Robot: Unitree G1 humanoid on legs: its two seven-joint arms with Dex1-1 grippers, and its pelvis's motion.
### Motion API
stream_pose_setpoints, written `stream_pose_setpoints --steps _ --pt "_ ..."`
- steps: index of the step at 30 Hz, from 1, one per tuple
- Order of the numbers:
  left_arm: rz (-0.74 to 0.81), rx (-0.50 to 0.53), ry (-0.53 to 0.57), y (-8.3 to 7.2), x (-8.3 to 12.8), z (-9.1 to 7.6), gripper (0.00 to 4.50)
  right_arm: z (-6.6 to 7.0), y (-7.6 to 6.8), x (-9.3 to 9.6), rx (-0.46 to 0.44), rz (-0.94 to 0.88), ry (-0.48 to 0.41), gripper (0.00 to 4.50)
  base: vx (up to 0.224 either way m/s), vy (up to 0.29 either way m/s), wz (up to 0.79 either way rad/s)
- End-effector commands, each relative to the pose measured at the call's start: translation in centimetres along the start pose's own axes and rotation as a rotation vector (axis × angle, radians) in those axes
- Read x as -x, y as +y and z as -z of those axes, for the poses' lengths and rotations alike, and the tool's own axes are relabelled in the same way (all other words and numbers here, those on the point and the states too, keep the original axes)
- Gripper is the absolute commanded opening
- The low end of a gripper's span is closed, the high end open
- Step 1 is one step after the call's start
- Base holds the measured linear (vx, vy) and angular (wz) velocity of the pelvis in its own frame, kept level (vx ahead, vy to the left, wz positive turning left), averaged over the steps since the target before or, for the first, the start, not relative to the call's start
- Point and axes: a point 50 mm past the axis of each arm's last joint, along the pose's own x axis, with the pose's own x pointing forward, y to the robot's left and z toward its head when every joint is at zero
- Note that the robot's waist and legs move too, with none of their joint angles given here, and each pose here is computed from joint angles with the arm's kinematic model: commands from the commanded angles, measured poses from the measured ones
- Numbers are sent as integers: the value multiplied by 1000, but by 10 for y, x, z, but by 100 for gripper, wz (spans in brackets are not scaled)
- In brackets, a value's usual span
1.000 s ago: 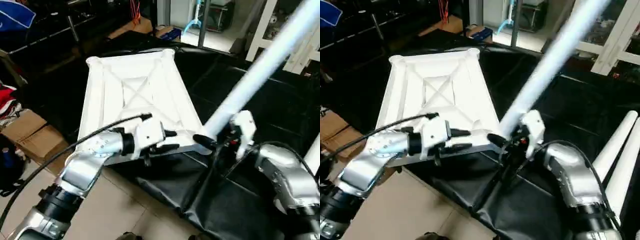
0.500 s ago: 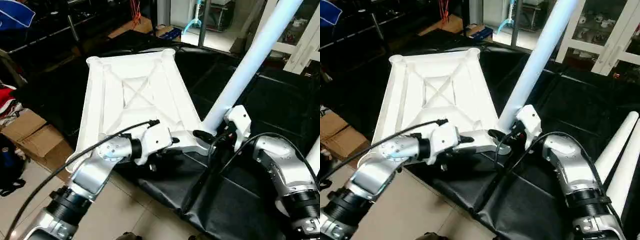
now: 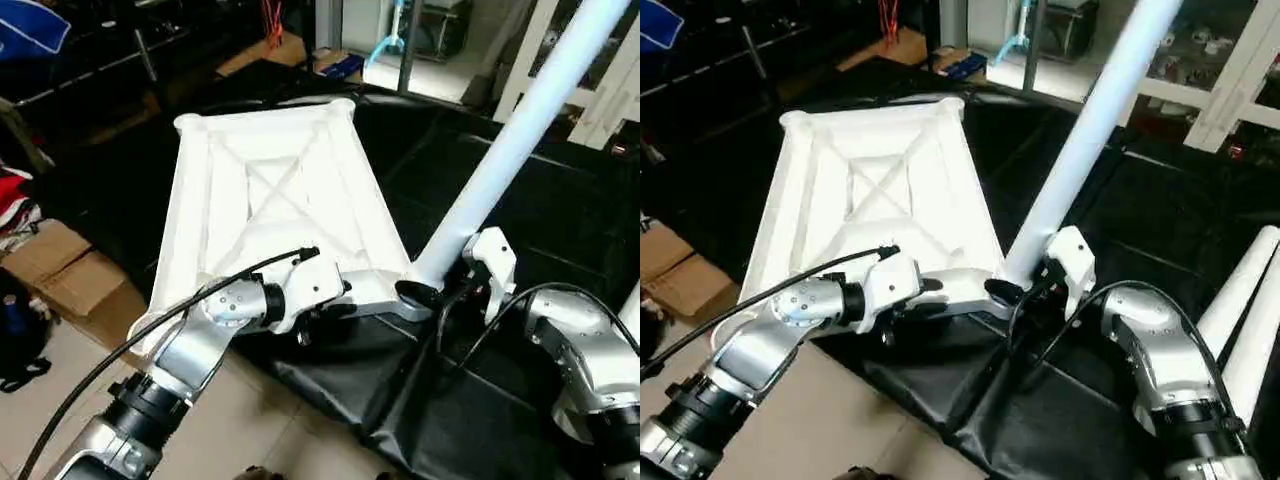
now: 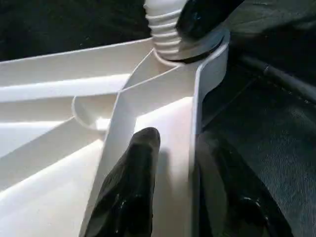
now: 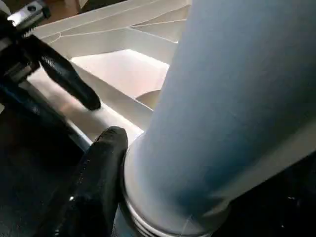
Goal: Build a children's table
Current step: Pick table leg
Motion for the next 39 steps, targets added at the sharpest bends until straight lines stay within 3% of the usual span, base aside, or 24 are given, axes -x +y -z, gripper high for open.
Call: stream_pose_setpoints --steps 1,4,10,14,19,20,25,30,39 --pt "-2 -21 4 3 0 -2 149 8 -2 0 -21 33 32 265 0 0 0" --pt "-1 -17 -14 5 -2 -5 149 13 1 -9 -53 51 21 265 0 0 0" --pt "23 -9 -12 2 -2 -4 149 49 14 -10 -185 79 115 265 0 0 0" --pt "27 -6 -10 0 -1 -3 149 57 19 -8 -224 89 124 265 0 0 0" --pt "27 -9 -5 0 0 -2 149 62 23 -6 -141 90 156 265 0 0 0" --pt "18 -12 -6 1 1 -2 149 63 24 -5 -81 95 155 265 0 0 0" --pt "-5 -17 -3 3 3 -2 149 67 30 -3 -15 170 87 265 0 0 0" --pt "-8 -18 -3 3 4 -1 149 71 35 -5 -41 208 48 264 0 0 0" --pt "-10 -24 3 2 5 -1 149 87 46 -7 -9 131 139 264 0 0 0"
